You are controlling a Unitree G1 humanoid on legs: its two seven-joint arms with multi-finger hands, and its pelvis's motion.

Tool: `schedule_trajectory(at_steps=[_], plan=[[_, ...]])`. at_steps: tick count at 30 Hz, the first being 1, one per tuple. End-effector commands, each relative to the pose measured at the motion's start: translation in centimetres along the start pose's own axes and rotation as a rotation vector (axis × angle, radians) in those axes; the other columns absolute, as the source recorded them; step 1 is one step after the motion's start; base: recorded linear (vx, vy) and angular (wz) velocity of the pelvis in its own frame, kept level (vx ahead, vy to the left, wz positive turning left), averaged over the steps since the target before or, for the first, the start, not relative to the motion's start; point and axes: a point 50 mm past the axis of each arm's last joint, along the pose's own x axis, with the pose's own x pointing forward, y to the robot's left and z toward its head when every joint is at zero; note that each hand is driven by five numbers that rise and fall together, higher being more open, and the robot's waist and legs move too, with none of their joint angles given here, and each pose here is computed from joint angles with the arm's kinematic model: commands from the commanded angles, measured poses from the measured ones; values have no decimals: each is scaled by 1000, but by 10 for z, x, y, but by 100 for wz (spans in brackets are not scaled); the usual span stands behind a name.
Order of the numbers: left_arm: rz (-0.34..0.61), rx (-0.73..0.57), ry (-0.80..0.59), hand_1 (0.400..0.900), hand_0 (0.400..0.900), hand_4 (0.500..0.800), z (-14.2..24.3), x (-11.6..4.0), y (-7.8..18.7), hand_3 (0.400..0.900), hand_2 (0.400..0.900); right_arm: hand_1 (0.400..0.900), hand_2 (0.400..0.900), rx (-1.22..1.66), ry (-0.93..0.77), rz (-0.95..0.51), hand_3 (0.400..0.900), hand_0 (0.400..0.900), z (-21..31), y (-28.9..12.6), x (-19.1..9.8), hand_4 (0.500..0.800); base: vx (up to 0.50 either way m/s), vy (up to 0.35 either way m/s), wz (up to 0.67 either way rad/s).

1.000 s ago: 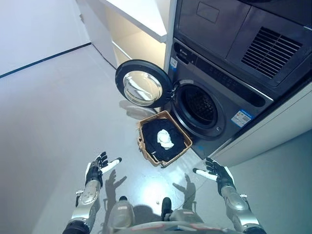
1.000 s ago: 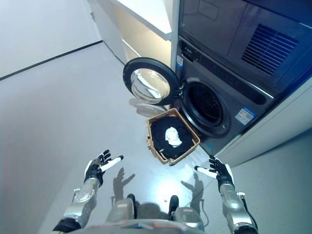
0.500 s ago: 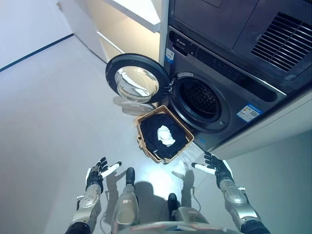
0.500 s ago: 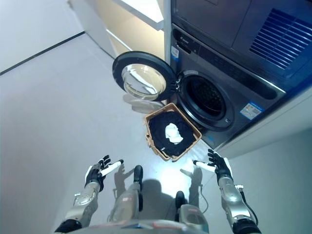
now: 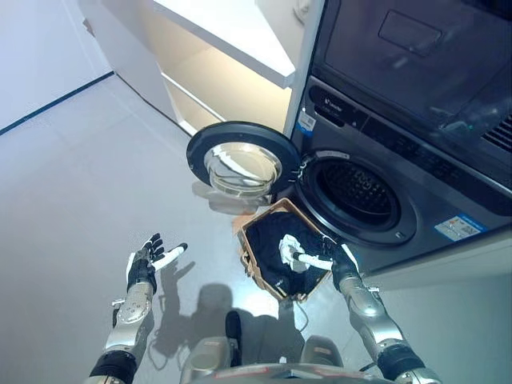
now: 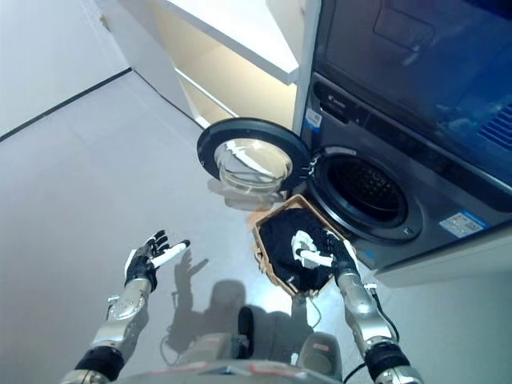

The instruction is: Put the clothes in the basket into the washing machine.

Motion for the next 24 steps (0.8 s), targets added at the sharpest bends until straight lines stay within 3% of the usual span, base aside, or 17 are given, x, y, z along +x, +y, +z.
schedule_trajectory(at_steps=[1,10,14,16,19,24], plan=[[25,20,-104,900,900,800,16,0,14,900,900,900,900,-26,-88,-41,900,900,13,-16,-4,800,265,23,30],[-3,31,-97,900,900,800,15,2,7,900,900,900,900,-76,-21,-85,900,900,-3,-31,-10,800,283,-106,58],[8,-32,-112,900,900,800,20,2,4,900,900,900,900,-124,-22,-140,900,900,2,-41,-5,800,115,-244,112],[-21,-70,-186,900,900,800,42,9,-13,900,900,900,900,-152,-45,-215,900,900,18,-53,9,800,-294,-174,110],[-27,-150,-271,900,900,800,64,9,-25,900,900,900,900,-214,-95,-284,900,900,57,-53,37,800,-165,36,3],[-85,-150,-408,900,900,800,97,6,-49,900,900,900,900,-266,-165,-428,900,900,136,-62,70,800,-89,131,-3]])
